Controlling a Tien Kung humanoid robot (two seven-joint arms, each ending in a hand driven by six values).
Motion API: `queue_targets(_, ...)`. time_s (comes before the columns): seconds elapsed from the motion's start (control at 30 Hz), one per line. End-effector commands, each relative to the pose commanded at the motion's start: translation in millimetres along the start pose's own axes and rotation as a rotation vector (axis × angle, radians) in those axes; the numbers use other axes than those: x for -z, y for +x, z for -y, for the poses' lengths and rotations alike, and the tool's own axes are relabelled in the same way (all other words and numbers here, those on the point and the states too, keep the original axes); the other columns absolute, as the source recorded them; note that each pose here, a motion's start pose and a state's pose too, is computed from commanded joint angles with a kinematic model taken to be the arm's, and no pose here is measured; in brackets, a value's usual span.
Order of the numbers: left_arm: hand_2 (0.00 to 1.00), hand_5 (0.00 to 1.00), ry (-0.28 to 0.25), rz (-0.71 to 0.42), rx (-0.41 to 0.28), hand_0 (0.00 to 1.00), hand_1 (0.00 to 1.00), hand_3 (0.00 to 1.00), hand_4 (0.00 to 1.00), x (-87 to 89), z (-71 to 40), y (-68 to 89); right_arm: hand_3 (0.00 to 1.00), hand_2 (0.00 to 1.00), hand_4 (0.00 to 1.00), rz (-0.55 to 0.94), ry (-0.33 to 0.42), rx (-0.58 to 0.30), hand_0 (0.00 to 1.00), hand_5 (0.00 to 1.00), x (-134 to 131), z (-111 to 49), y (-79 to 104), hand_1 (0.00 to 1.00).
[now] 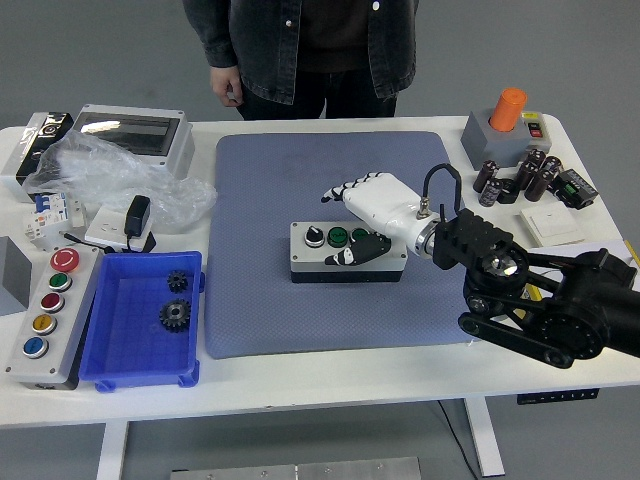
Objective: Pick up the button,place it on the desk,press the button,press the button
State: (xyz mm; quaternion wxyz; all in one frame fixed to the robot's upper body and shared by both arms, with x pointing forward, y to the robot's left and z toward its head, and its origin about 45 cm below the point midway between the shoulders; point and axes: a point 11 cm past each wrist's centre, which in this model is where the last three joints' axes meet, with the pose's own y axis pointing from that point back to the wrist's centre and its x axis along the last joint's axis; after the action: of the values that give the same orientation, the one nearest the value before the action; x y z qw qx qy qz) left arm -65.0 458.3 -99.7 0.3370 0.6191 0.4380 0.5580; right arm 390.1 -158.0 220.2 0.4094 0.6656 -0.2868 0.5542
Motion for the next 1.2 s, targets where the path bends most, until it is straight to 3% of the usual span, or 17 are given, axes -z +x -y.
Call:
queue_targets(0.03,0.64,0.334,0.0,0.0,0.0,0.686,0.703,0.665,0.647,0.0,0.0,0.1,0.909,0.807,0.998,0.013,-0.005,-0.007,0.79,0.626,-1,-2.8,4.7,0.75)
queue_targets(0.07,0.641,0.331,0.0,0.0,-0.001,0.686,0.703,0.664,0.645,0.0,0.0,0.2,0.953,0.819,0.998,0.03,-0.01,-0.013,0.798,0.708,-2,-6.1,8.9,0.753)
queue_targets(0.23,0.641,0.331,0.001,-0.002,0.0,0.686,0.703,0.664,0.645,1.3,0.1,-0.6,0.953,0.819,0.998,0.111,-0.043,-0.08,0.798,0.708,-11,-31.4,29.9,0.753)
queue_targets(0.27,0.641,0.331,0.002,-0.002,0.0,0.686,0.704,0.664,0.642,1.6,0.2,-0.8,0.952,0.814,0.998,0.112,-0.046,-0.097,0.803,0.796,-11,-34.8,34.0,0.759)
queue_targets(0.43,0.641,0.331,0.004,-0.003,0.001,0.686,0.704,0.664,0.642,2.8,0.3,-1.1,0.952,0.814,0.998,0.051,-0.056,-0.179,0.803,0.796,-8,-54.8,54.0,0.759)
queue_targets(0.47,0.639,0.335,0.003,-0.003,0.001,0.686,0.703,0.662,0.639,2.7,0.3,-1.1,0.873,0.725,0.998,0.035,-0.051,-0.182,0.754,0.735,-5,-57.3,55.0,0.723)
queue_targets(0.63,0.639,0.335,-0.001,-0.004,0.0,0.686,0.703,0.662,0.639,0.8,0.1,-0.5,0.873,0.725,0.998,-0.059,-0.04,-0.145,0.754,0.735,5,-65.4,50.6,0.723)
queue_targets(0.67,0.639,0.337,-0.001,-0.004,0.0,0.686,0.703,0.662,0.637,0.4,0.1,-0.3,0.752,0.286,0.386,-0.076,-0.044,-0.123,0.631,0.149,6,-66.4,47.1,0.537)
queue_targets(0.83,0.639,0.337,-0.001,-0.005,-0.001,0.686,0.703,0.662,0.637,0.5,0.1,0.2,0.752,0.286,0.386,-0.135,-0.072,-0.012,0.631,0.149,4,-69.0,28.1,0.537)
queue_targets(0.87,0.638,0.34,0.0,-0.005,-0.001,0.686,0.703,0.659,0.635,0.6,0.1,0.2,0.748,0.241,0.338,-0.141,-0.076,-0.001,0.626,0.045,4,-68.9,25.9,0.474)
queue_targets(0.9,0.638,0.34,0.0,-0.005,-0.001,0.686,0.703,0.659,0.635,0.7,0.1,0.2,0.748,0.241,0.338,-0.148,-0.079,0.011,0.626,0.045,3,-68.6,23.5,0.474)
queue_targets(1.2,0.638,0.345,-0.001,-0.005,-0.001,0.685,0.703,0.658,0.635,0.3,0.1,0.0,0.74,0.223,0.326,-0.169,-0.09,0.053,0.615,0.002,1,-62.0,12.4,0.415)
